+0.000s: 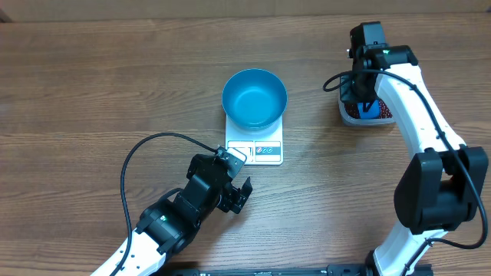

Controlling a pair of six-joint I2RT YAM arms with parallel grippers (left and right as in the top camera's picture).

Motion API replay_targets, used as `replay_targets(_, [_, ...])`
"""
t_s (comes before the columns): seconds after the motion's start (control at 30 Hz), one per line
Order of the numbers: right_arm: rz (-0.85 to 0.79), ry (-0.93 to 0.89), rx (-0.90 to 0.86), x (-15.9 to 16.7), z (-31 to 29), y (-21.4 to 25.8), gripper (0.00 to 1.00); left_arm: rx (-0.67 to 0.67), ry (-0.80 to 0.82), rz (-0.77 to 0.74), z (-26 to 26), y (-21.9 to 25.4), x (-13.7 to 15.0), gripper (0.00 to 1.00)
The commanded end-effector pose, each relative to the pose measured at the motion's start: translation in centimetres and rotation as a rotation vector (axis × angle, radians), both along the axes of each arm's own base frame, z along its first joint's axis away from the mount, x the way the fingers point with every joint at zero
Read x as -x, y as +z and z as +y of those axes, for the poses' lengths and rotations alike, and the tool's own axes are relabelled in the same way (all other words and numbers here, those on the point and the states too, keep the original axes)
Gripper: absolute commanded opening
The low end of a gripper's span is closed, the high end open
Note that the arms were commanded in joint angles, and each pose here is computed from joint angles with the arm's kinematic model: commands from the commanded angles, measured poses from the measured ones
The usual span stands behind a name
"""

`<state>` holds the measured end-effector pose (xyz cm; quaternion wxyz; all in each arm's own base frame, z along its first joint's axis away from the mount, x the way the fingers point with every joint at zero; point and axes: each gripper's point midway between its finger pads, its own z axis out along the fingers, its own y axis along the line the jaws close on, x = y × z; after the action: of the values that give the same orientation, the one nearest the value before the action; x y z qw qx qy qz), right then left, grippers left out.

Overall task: Scoop item into bowl and weigh 150g on scale
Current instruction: 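Push the blue scoop through the beans with the right gripper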

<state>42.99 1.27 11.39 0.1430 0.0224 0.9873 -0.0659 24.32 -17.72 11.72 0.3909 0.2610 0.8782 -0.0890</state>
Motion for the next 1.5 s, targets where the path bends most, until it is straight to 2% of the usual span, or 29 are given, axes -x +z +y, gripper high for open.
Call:
replay_targets(0.0, [0.003, 0.016, -0.158, -0.4, 1.9, -0.3, 0.04, -0.002, 0.008, 0.003, 0.0, -0.2, 0.0, 1.00])
replay_targets(0.63, [0.003, -0.080, -0.481, -0.3, -0.6, 0.4, 0.04, -0.002, 0.008, 0.003, 0.0, -0.2, 0.0, 0.99])
replay_targets(1.1, [0.021, -0.151, -0.547, -0.1, -0.1, 0.6, 0.04, -0.002, 0.008, 0.003, 0.0, -0.2, 0.0, 1.00])
replay_targets(1.47, [0.031, -0.247, -0.561, 0.4, -2.3, 0.3, 0.04, -0.002, 0.008, 0.003, 0.0, -0.2, 0.0, 1.00])
